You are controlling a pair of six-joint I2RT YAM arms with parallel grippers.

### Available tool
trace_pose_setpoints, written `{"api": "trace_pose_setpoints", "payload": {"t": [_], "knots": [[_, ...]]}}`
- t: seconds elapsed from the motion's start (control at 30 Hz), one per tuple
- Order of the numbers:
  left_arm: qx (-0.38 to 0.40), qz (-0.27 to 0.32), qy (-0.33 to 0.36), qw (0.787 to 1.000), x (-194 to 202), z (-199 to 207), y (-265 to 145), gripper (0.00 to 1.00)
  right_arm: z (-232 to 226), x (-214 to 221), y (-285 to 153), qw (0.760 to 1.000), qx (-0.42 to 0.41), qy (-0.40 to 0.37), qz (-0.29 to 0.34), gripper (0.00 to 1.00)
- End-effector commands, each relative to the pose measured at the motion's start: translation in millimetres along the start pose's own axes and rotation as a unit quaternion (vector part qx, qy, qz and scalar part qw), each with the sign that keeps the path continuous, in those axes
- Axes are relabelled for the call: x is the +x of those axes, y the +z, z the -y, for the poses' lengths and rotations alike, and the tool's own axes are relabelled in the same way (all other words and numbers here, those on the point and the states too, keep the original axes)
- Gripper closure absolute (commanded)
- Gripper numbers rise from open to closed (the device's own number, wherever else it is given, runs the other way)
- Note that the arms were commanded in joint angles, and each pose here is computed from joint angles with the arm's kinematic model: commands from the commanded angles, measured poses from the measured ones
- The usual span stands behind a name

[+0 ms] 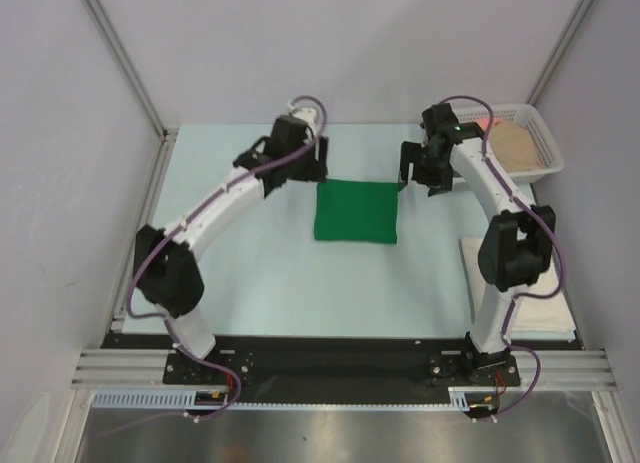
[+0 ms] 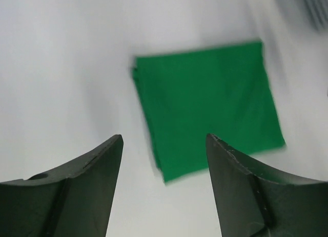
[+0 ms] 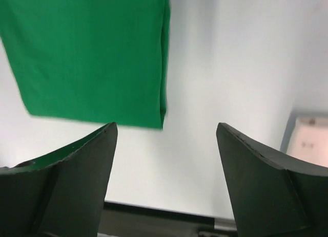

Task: Fold and stack the t-shirts
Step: Fold the tshirt, then neatly place the folded tshirt to the corner

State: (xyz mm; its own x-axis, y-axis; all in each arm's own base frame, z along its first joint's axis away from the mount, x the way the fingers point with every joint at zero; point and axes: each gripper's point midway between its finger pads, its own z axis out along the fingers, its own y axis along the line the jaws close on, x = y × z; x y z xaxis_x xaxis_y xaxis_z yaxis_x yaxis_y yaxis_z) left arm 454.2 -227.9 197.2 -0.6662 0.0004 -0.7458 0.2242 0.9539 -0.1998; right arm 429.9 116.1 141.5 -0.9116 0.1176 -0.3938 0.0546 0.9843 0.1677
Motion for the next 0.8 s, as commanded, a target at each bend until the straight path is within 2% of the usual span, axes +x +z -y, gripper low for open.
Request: {"api": "trace_pose_setpoints", "payload": {"t": [0.0,0.03,0.07,0.1,0.13,0.17,0.2,0.27,0.3,0.4,0.43,0.5,0.53,0.6,0.63,0.77], "knots": [[-0.005,0.008,0.138,0.990,48,46,-43,0.28,4,20,-48,0.999,-0.032,0.032,0.006,0.16],[0.020,0.018,0.177,0.984,66,78,-56,0.27,11,23,-54,0.998,-0.032,0.044,0.010,0.14],[0.011,0.050,0.216,0.975,64,83,-74,0.27,13,23,-59,0.998,-0.042,0.052,0.016,0.13],[0.019,0.062,0.242,0.968,85,90,-74,0.26,17,32,-65,0.997,-0.050,0.061,0.014,0.12],[0.049,0.076,0.277,0.957,104,115,-86,0.26,18,35,-69,0.996,-0.059,0.070,0.013,0.10],[0.051,0.084,0.323,0.941,123,111,-93,0.25,24,41,-75,0.994,-0.069,0.083,0.011,0.09],[0.068,0.114,0.332,0.934,123,125,-99,0.25,27,44,-78,0.994,-0.070,0.085,0.012,0.08],[0.093,0.123,0.382,0.911,145,143,-107,0.24,33,48,-84,0.993,-0.072,0.091,0.021,0.07],[0.100,0.116,0.398,0.904,157,145,-103,0.25,36,55,-90,0.993,-0.072,0.092,0.025,0.07],[0.095,0.105,0.499,0.855,188,157,-87,0.26,41,60,-101,0.991,-0.084,0.100,0.040,0.07],[0.090,0.103,0.537,0.832,192,157,-80,0.26,43,65,-99,0.991,-0.084,0.101,0.037,0.07],[0.096,0.100,0.568,0.811,203,166,-62,0.27,44,69,-101,0.991,-0.086,0.098,0.039,0.07],[0.092,0.100,0.598,0.790,204,167,-55,0.27,45,73,-101,0.991,-0.086,0.098,0.039,0.07],[0.099,0.103,0.617,0.774,203,180,-45,0.28,49,77,-101,0.991,-0.084,0.098,0.039,0.07],[0.114,0.087,0.640,0.755,218,185,-33,0.28,50,80,-100,0.991,-0.082,0.099,0.038,0.07],[0.095,0.091,0.647,0.751,213,203,-7,0.29,61,80,-100,0.989,-0.082,0.112,0.043,0.06]]}}
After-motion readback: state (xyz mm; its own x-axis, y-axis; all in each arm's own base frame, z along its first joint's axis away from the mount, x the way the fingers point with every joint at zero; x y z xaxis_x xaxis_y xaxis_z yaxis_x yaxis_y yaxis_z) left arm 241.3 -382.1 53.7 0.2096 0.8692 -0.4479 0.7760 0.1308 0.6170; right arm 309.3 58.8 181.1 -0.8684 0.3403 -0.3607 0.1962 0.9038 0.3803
